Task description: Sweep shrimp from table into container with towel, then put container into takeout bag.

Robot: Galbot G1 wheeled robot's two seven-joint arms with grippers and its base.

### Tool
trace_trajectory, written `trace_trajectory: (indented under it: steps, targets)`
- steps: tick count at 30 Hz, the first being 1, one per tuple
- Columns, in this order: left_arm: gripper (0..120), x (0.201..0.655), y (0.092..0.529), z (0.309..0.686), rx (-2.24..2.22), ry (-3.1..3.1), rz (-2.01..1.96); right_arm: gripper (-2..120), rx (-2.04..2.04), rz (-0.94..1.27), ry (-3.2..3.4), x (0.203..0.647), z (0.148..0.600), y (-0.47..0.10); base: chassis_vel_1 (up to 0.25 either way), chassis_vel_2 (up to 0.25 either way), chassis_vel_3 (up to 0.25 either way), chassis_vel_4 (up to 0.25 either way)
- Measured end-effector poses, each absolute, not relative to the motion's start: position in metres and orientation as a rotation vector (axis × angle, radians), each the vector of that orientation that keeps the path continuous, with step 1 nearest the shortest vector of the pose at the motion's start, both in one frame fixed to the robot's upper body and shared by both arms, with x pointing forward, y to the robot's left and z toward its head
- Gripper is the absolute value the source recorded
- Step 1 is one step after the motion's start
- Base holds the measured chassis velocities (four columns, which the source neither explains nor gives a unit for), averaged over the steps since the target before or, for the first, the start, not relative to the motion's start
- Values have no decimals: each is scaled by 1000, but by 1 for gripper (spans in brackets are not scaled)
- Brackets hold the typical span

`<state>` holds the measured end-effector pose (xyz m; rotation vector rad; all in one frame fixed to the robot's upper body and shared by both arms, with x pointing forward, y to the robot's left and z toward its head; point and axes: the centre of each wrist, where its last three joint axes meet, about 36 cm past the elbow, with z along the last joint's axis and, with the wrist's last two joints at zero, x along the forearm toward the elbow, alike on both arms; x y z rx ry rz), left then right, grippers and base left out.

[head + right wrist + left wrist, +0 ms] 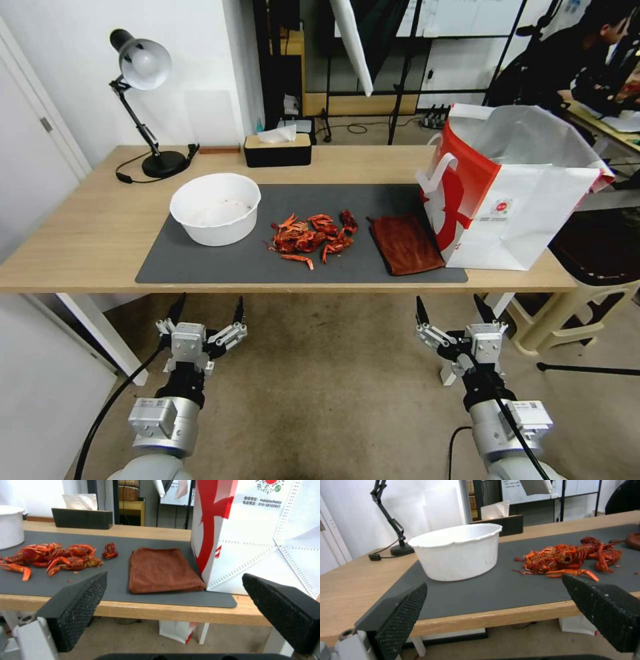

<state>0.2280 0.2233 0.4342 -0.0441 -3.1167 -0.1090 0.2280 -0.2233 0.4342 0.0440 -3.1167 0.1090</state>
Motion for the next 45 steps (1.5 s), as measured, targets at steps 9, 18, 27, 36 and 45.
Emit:
trace_trajectory:
  steps: [9,18,27,36,45]
  targets:
    - [100,228,223,434,-44,-3117,-109,100,44,109,-3117,228,434,-223,0,0,0,0]
    - [100,228,223,434,-44,-3114,-104,100,51,109,-3112,228,434,-223,0,0,0,0]
    - [100,237,217,444,-59,-3043,46,100,193,134,-2927,226,421,-219,0,0,0,0]
    - [100,250,207,464,-161,-2867,293,100,237,128,-2867,226,418,-219,0,0,0,0]
    - [100,250,207,463,-159,-2869,295,100,222,113,-2892,228,422,-219,0,0,0,0]
